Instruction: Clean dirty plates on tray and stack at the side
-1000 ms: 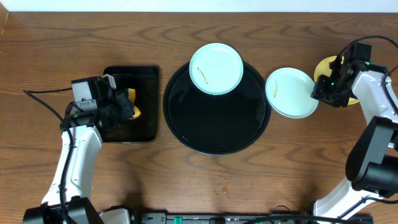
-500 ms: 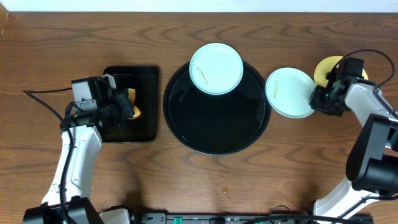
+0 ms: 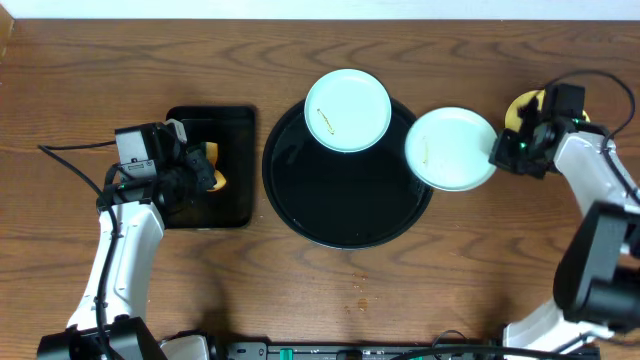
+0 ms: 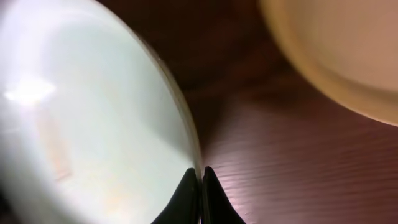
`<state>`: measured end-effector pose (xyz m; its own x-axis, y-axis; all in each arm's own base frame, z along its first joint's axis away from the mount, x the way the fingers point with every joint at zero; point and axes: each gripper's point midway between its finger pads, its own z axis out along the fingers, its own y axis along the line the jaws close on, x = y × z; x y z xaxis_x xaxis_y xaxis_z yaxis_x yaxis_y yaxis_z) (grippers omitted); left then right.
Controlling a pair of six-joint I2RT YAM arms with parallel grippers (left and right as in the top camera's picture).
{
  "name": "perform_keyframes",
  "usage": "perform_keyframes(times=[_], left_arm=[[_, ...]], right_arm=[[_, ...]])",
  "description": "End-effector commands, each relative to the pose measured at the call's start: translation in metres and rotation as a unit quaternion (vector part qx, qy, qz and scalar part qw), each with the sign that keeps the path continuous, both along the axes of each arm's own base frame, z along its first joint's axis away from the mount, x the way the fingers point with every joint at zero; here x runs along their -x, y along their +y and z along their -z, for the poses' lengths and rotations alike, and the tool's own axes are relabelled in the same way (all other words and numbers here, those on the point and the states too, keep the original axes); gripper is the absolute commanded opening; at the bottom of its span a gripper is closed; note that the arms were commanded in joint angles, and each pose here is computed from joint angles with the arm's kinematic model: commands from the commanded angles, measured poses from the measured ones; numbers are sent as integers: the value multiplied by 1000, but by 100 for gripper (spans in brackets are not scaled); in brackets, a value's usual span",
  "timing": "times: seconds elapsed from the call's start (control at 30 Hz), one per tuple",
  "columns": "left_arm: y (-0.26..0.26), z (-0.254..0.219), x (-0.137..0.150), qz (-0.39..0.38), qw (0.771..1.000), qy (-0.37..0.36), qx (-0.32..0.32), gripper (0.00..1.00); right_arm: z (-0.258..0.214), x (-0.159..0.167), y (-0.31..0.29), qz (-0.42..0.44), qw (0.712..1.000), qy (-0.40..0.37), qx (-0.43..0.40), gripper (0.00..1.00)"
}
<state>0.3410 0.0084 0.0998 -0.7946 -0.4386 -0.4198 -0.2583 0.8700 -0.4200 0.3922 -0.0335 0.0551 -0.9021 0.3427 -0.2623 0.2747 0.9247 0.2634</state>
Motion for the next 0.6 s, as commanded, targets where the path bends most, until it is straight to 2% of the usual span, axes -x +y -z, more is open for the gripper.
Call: perform_keyframes(times=[0.0, 0.1, 0.23, 0.57], left_arm=[[2, 2, 0, 2, 1000, 1, -6, 8], [2, 2, 0, 2, 1000, 1, -6, 8], [2, 2, 0, 7, 1000, 0, -9, 8], [4, -2, -6, 38, 998, -24, -35, 8]], right_arm=[[-67, -10, 56, -72, 994, -82, 0, 1], [-77, -3, 82, -107, 989, -89, 59, 1], [-67, 9, 116, -154, 977, -74, 131, 1], [-26, 40, 187, -178, 973, -21, 143, 1]])
